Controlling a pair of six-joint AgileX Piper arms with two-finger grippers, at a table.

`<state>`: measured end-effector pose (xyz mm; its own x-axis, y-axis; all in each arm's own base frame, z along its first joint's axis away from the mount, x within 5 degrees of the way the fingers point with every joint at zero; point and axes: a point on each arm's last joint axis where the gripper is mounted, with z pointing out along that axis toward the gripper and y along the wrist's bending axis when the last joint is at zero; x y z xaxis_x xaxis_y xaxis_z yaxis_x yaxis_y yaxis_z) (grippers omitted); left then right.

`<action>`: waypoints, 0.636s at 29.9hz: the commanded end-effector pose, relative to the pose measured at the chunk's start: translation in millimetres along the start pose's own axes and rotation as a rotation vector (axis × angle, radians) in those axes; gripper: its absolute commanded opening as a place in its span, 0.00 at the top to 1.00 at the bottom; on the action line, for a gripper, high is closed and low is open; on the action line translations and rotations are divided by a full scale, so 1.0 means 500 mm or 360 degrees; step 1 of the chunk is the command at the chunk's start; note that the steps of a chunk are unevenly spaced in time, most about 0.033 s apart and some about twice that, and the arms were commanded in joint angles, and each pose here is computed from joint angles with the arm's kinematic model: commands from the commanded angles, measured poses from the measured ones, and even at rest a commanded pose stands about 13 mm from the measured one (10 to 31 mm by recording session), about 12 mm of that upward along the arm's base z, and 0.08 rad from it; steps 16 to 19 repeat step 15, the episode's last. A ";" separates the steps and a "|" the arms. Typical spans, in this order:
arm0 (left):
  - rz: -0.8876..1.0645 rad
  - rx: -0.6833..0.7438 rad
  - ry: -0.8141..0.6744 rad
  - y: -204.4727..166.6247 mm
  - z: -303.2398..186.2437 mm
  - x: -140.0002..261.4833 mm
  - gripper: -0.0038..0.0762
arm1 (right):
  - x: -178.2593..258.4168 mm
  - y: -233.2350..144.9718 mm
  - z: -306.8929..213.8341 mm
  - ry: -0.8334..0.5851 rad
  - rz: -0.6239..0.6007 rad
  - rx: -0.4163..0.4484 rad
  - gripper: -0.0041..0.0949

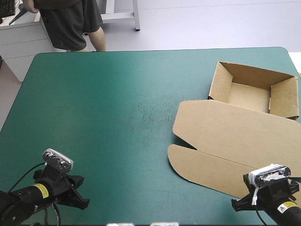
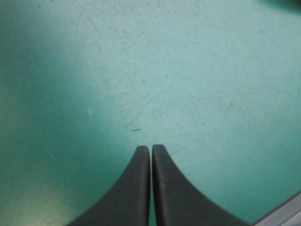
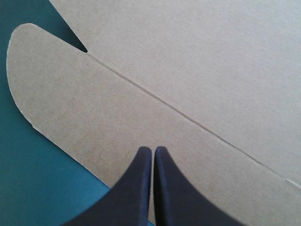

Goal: Fold the box

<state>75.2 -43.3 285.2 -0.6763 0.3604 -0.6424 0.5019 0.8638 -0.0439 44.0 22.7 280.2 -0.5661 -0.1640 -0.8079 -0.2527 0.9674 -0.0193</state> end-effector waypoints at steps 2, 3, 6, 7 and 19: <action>-0.0011 0.0011 -0.0112 -0.002 -0.010 -0.019 0.96 | -0.020 0.000 -0.009 -0.0112 0.0010 0.0007 0.96; -0.0013 0.0014 -0.0112 -0.002 -0.010 -0.019 0.96 | -0.020 0.000 -0.009 -0.0112 0.0010 0.0007 0.96; -0.0015 0.0016 -0.0089 -0.002 -0.004 -0.013 0.96 | -0.020 0.000 -0.009 -0.0112 0.0010 0.0007 0.96; -0.0019 0.0019 -0.0069 -0.002 0.001 -0.008 0.96 | -0.020 0.000 -0.009 -0.0112 0.0010 0.0007 0.96; -0.0079 0.0098 0.0002 -0.010 0.024 0.014 0.96 | -0.021 0.001 -0.009 -0.0120 0.0016 0.0001 0.96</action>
